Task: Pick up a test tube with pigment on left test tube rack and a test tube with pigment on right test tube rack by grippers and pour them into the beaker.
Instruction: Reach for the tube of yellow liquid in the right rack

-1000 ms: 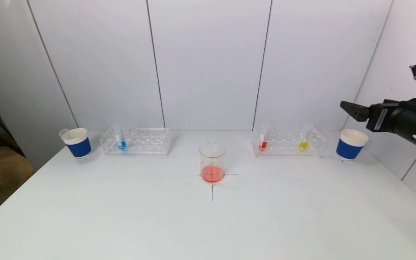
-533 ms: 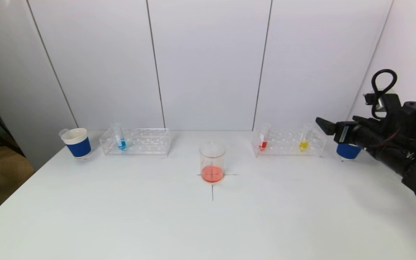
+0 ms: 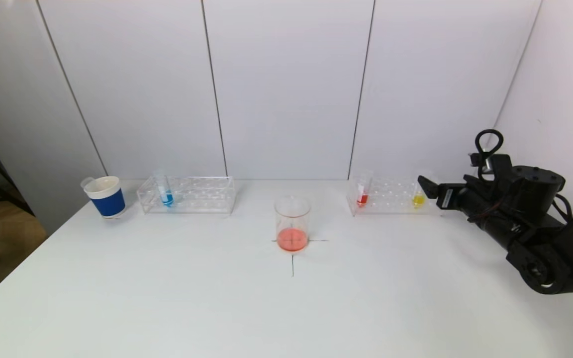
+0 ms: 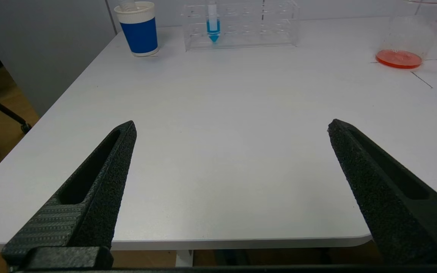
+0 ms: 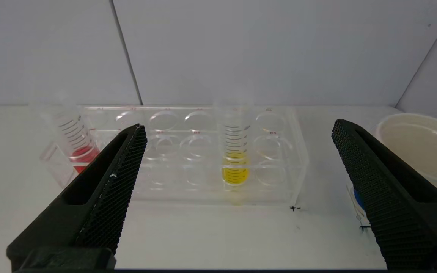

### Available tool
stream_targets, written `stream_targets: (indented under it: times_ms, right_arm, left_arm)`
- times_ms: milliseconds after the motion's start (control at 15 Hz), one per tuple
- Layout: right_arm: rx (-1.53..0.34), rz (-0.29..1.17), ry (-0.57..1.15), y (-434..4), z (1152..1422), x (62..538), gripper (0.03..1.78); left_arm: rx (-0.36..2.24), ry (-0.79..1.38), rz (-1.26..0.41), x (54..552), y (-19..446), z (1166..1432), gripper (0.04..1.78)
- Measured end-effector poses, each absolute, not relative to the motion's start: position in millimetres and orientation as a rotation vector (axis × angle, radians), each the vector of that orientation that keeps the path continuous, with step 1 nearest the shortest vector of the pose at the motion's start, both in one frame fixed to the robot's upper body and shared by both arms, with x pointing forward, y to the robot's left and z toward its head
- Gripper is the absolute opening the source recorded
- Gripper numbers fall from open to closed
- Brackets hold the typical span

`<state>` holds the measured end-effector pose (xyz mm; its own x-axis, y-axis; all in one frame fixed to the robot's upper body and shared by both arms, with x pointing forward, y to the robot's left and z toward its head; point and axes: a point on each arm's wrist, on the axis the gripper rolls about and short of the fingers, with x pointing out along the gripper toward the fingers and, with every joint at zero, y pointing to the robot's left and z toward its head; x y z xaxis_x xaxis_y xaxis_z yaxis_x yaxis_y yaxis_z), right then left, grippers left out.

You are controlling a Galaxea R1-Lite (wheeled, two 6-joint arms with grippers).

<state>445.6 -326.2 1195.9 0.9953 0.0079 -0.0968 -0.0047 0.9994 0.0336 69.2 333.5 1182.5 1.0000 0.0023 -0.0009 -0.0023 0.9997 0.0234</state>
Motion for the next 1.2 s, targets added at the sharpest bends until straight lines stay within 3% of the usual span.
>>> stream_targets:
  times_ms: [400,1200]
  right_arm:
    - [0.036,0.012,0.129,-323,1171,461,1.77]
    - [0.037,0.009,0.127,-322,1154,483,1.77]
  left_arm:
    - [0.023,0.001,0.002,69,333,1183,1.76]
    - [0.023,0.002,0.002,69,333,1183,1.76]
